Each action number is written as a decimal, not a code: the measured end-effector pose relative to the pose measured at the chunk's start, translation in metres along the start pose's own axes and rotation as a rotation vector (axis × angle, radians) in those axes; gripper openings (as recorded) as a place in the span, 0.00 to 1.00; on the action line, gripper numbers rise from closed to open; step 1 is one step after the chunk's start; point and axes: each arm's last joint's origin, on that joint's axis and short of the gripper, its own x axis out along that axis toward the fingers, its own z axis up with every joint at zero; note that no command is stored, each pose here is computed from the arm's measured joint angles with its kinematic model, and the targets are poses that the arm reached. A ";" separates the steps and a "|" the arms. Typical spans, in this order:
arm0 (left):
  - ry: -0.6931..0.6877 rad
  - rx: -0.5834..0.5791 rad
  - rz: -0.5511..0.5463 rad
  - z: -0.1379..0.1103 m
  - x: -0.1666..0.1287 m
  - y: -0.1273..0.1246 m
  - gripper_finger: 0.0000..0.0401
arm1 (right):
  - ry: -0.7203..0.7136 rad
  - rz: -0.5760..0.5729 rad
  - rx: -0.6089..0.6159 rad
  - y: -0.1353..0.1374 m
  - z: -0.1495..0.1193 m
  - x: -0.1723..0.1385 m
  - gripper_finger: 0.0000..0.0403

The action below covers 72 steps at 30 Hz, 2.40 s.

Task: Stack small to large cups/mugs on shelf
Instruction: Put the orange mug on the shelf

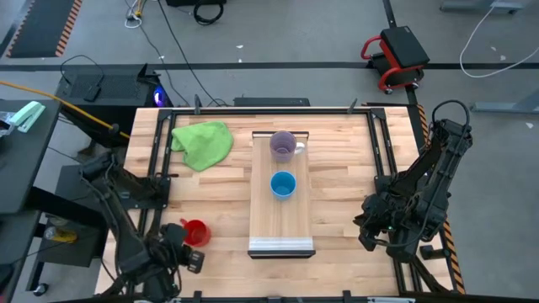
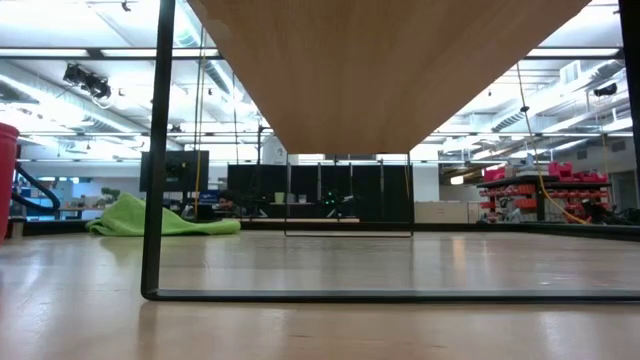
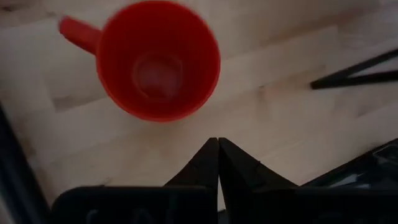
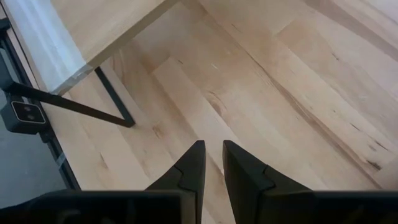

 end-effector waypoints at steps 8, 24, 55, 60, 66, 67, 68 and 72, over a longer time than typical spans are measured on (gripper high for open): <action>0.048 -0.076 0.018 0.038 -0.020 -0.038 0.03 | 0.000 0.000 0.000 0.000 0.000 0.000 0.15; 0.305 0.088 0.204 0.085 0.027 -0.055 0.18 | 0.004 0.027 0.008 0.003 0.000 0.000 0.15; 0.358 0.056 0.210 0.072 0.079 -0.035 0.24 | 0.006 0.038 0.013 0.004 -0.001 0.000 0.15; 0.414 0.093 0.228 0.071 0.079 -0.034 0.20 | 0.006 0.039 0.013 0.004 -0.001 0.000 0.15; 0.451 0.152 0.251 0.068 0.077 -0.030 0.13 | 0.006 0.039 0.013 0.004 -0.001 0.000 0.15; 0.453 0.165 0.251 0.068 0.077 -0.030 0.12 | 0.006 0.039 0.013 0.004 -0.001 0.000 0.15; 0.455 0.179 0.248 0.068 0.077 -0.030 0.10 | 0.006 0.039 0.013 0.004 -0.001 0.000 0.15; 0.463 0.251 0.242 0.069 0.077 -0.029 0.04 | 0.006 0.039 0.013 0.004 -0.001 0.000 0.15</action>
